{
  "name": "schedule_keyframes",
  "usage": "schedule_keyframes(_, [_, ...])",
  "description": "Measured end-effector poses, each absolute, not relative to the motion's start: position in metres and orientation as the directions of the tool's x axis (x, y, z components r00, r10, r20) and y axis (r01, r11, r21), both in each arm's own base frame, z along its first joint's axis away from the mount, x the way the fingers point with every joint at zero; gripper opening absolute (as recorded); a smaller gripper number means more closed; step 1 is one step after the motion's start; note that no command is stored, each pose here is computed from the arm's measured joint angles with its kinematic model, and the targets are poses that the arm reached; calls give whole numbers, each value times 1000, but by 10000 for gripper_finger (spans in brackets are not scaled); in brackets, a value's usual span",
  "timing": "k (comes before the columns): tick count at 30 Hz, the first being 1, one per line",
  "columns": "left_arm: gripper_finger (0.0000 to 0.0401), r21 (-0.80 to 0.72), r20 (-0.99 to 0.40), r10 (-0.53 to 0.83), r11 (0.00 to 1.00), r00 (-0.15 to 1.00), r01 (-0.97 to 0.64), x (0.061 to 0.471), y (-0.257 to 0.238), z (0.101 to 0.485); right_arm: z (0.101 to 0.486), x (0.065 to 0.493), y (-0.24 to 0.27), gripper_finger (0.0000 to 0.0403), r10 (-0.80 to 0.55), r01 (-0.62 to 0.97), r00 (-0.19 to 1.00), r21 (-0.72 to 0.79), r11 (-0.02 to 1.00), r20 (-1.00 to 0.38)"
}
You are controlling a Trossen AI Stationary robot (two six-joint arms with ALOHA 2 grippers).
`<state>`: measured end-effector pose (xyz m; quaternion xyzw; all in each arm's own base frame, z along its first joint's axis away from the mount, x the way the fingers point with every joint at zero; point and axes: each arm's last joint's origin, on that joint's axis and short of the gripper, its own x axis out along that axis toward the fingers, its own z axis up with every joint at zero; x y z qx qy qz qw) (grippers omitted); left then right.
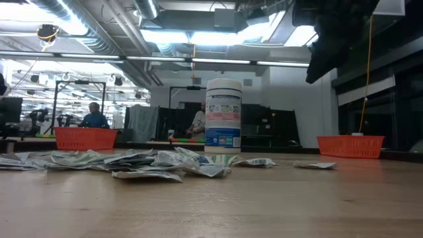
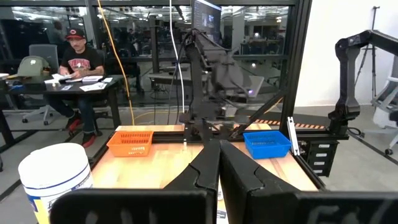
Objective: Pick & Place First Aid Supplies
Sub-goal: Put the gray towelette pack into the right orange bin
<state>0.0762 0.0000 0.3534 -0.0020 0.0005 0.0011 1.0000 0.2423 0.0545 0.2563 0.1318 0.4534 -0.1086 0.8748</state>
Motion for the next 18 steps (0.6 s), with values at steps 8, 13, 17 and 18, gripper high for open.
schedule_keyframes(8, [4, -4, -1, 3, 1000, 1000, -3, 76, 0, 353, 234, 256, 94, 161, -2, 166, 563, 110, 980, -827])
schedule_keyframes(13, [4, -4, -1, 2, 1000, 1000, -2, 76, 0, 353, 219, 258, 110, 161, -38, 142, 533, 44, 989, -845])
schedule_keyframes(17, [4, -4, -1, 2, 1000, 1000, -2, 76, 0, 353, 207, 260, 117, 161, -85, 135, 512, -18, 991, -855])
schedule_keyframes(18, [4, -4, -1, 2, 1000, 1000, -2, 76, 0, 353, 204, 261, 118, 161, -94, 132, 505, -30, 991, -858])
